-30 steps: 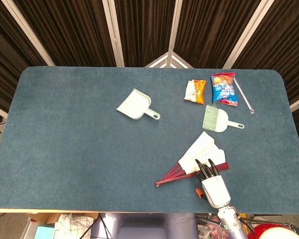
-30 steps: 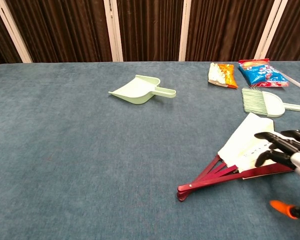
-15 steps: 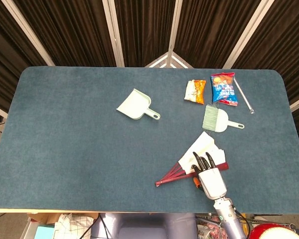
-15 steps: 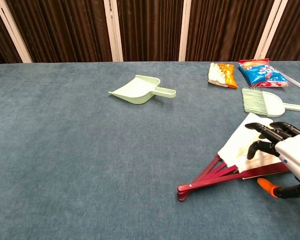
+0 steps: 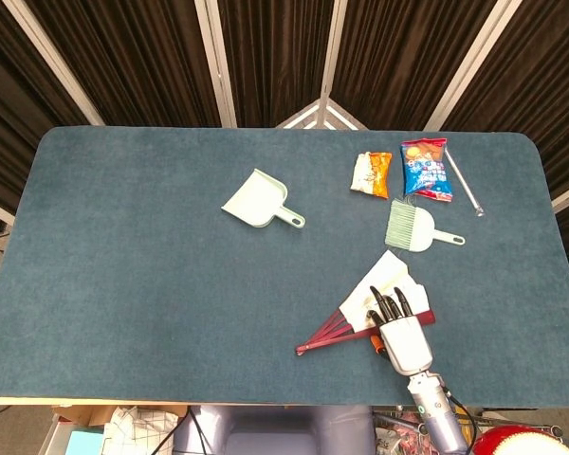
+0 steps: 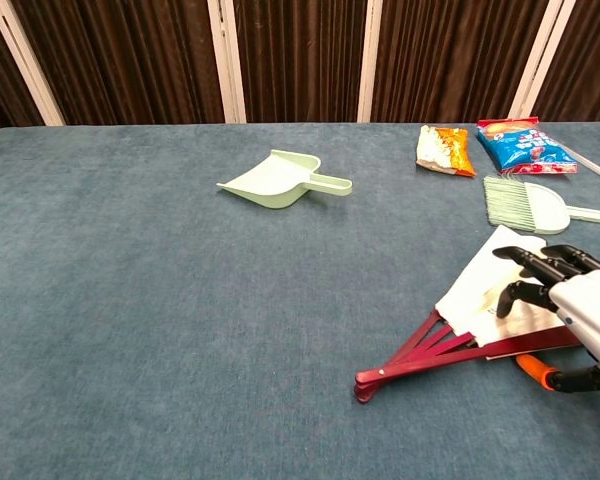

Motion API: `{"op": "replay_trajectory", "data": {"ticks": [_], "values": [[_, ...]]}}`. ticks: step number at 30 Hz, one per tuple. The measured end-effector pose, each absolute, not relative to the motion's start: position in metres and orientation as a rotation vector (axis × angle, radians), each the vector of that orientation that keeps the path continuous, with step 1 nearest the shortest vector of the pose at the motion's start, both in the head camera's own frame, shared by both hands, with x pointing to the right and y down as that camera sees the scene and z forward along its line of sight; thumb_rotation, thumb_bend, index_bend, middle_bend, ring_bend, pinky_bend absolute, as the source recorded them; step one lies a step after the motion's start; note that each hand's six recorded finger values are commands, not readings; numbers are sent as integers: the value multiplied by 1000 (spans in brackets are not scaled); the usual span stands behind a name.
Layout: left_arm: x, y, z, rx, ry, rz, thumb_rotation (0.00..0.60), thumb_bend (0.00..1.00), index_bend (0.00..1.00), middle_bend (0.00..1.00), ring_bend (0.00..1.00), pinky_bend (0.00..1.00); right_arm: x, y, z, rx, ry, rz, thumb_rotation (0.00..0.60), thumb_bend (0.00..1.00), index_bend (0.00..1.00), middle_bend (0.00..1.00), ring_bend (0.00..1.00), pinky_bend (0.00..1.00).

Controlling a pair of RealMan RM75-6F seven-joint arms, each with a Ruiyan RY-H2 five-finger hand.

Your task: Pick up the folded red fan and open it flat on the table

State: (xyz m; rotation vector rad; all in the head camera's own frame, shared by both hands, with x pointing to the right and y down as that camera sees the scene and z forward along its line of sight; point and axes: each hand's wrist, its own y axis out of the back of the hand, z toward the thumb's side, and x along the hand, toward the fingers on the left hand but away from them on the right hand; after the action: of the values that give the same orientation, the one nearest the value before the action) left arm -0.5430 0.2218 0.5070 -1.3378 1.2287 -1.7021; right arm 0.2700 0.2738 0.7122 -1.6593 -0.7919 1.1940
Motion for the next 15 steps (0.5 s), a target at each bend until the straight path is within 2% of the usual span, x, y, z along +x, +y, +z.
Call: {"op": "replay_trajectory", "data": {"ticks": [8, 15], "values": [[-543, 222, 509, -1340, 1222, -1708, 600, 158, 109, 0, 0, 57, 271, 271, 713, -1657, -807, 1187, 600, 355, 570, 134, 243, 122], [-542, 222, 510, -1340, 1218, -1712, 600, 158, 109, 0, 0, 57, 275, 268, 714, -1650, -822, 1185, 600, 361, 616, 141, 252, 125]]}}
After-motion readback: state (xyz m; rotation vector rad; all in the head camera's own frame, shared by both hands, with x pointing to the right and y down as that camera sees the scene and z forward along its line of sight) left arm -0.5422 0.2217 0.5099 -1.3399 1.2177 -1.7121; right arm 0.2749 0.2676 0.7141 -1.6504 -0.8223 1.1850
